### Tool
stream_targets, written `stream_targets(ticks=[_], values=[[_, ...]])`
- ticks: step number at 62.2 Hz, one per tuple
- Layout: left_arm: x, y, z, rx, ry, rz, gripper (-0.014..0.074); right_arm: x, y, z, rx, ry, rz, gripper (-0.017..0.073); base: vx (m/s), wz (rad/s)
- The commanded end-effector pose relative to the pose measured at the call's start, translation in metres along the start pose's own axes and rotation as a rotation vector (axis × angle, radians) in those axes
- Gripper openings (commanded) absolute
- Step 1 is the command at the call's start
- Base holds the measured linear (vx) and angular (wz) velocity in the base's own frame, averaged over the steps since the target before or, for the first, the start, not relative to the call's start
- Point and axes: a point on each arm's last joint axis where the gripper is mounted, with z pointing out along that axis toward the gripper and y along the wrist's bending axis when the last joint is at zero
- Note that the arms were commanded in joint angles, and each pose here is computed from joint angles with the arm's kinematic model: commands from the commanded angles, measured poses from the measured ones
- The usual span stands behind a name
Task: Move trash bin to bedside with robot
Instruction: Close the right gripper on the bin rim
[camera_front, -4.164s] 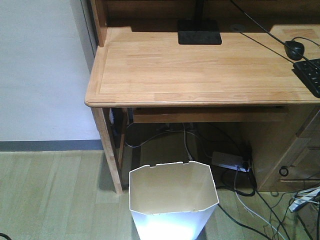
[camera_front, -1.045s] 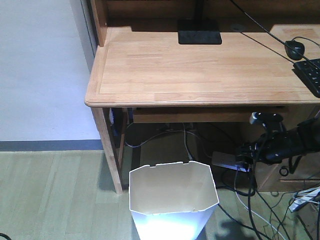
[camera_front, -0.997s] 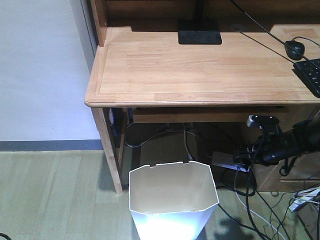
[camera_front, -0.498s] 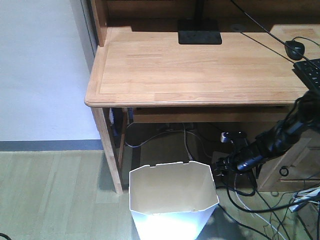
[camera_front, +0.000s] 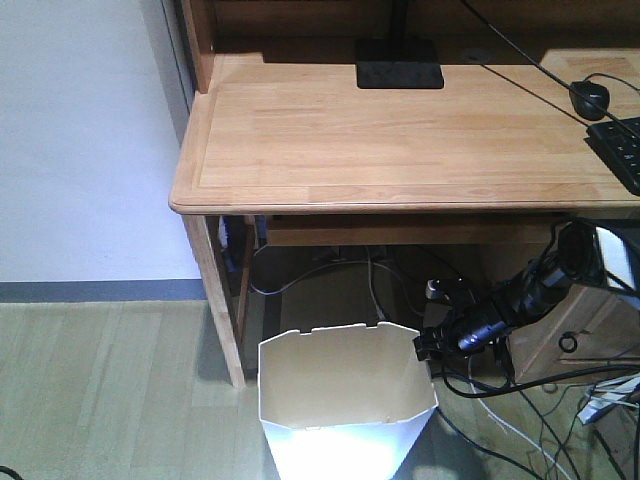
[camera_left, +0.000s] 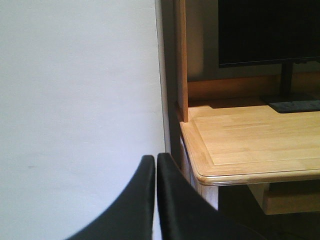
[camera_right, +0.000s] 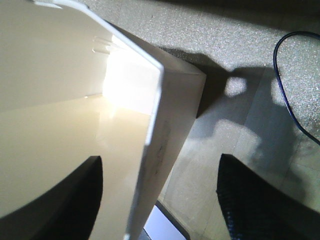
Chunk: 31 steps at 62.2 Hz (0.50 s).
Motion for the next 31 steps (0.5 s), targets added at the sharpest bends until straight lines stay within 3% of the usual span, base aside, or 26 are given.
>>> stream_targets(ticks=[1, 15, 31], values=[[-0.003, 0.000, 0.000, 0.007, -0.069, -0.023, -0.0006, -0.023, 0.000, -0.013, -0.004, -0.035, -0.045, 0.0463, 0.00, 0.00], [-0.003, 0.000, 0.000, 0.007, -0.069, -0.023, -0.0006, -0.030, 0.001, 0.004, -0.013, 0.035, -0.109, 0.0454, 0.00, 0.00], [-0.003, 0.000, 0.000, 0.007, -0.069, -0.023, -0.0006, -0.038, -0.002, 0.017, -0.108, 0.139, -0.145, 0.0390, 0.00, 0.00]])
